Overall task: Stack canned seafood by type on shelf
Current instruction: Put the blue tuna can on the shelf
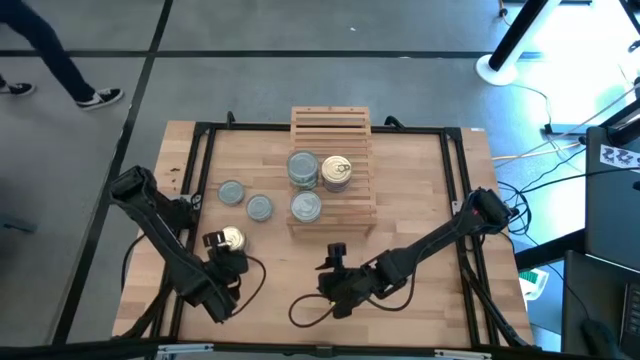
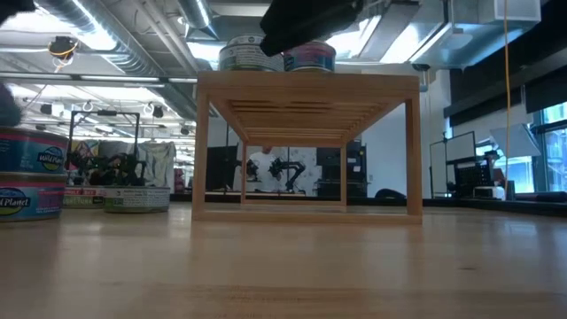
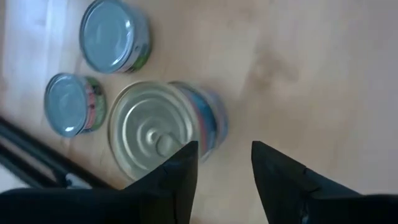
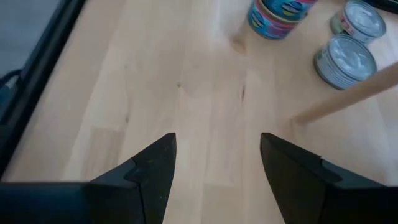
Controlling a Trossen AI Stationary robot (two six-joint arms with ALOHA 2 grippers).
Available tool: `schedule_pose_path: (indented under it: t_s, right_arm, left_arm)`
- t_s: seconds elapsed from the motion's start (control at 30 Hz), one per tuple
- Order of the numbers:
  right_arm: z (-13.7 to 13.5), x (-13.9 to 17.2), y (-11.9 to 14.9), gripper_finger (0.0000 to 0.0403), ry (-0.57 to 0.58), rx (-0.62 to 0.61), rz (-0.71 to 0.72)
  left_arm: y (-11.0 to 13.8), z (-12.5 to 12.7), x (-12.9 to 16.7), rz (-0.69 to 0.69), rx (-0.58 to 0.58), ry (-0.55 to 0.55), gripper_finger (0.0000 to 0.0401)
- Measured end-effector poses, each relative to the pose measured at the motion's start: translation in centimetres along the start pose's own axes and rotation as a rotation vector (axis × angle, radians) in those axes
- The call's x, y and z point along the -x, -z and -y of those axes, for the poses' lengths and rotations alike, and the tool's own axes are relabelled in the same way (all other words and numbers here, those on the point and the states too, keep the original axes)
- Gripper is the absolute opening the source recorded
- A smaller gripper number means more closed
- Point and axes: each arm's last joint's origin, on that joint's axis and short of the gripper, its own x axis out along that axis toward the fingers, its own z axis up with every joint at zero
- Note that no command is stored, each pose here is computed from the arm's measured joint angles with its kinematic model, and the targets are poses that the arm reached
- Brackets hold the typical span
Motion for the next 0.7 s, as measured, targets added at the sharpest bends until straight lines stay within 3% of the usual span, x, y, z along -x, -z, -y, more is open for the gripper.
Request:
schedule_pose_path:
  t_s: [0.27, 0.7]
  right_arm:
    - [-0.1, -0.4, 0.2, 0.0232, -0.001, 0.001, -0.003]
    - [-0.2, -0.6, 0.2, 0.0232, 0.007, -0.002, 0.005]
  left_arm:
    - [1.0, -0.4, -2.0, -0.026, -0.018, -0.070, 0.0131]
    - [1.1, -0.1, -3.0, 0.035, -0.043, -0.067, 0.0112]
